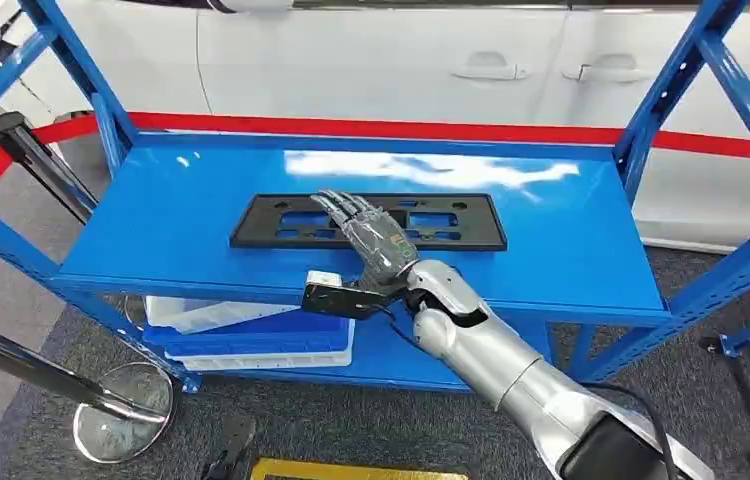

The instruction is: Take the parts from the cabinet and place them on the table.

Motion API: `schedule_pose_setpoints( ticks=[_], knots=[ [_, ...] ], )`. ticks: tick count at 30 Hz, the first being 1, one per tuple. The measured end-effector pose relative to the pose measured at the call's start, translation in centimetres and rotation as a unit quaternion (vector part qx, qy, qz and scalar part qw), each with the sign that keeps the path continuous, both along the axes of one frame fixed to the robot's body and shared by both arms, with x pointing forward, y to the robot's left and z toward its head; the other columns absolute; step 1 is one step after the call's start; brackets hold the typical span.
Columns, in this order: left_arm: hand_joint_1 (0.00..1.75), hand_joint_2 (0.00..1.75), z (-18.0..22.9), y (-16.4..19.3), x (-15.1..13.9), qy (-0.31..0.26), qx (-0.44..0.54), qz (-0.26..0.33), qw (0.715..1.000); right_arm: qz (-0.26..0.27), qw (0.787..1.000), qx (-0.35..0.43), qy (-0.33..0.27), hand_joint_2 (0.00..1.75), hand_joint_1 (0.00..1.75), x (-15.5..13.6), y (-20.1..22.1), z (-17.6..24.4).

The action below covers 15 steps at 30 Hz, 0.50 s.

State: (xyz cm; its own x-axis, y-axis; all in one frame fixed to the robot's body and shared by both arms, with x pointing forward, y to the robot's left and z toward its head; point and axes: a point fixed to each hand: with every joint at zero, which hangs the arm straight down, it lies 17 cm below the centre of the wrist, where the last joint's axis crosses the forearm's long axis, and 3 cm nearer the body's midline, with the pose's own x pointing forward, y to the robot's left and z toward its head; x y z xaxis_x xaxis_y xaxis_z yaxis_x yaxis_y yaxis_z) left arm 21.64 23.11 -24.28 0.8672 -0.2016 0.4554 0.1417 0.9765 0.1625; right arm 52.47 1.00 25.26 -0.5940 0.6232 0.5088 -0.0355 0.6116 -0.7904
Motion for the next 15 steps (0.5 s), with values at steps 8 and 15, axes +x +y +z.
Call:
schedule_pose_setpoints(
  ticks=[8, 15],
  knots=[
    [0.00, 0.00, -0.2, 0.0, -0.4, 0.010, 0.002, -0.011, 1.000, 0.025, 0.992, -0.111, 0.046, 1.75, 0.00, -0.8, 1.7, -5.7],
    [0.00, 0.00, -0.1, 0.2, -0.1, 0.009, 0.006, -0.020, 1.000, -0.001, 0.984, -0.176, 0.030, 1.75, 0.00, 0.2, 1.0, -6.9]
  ],
)
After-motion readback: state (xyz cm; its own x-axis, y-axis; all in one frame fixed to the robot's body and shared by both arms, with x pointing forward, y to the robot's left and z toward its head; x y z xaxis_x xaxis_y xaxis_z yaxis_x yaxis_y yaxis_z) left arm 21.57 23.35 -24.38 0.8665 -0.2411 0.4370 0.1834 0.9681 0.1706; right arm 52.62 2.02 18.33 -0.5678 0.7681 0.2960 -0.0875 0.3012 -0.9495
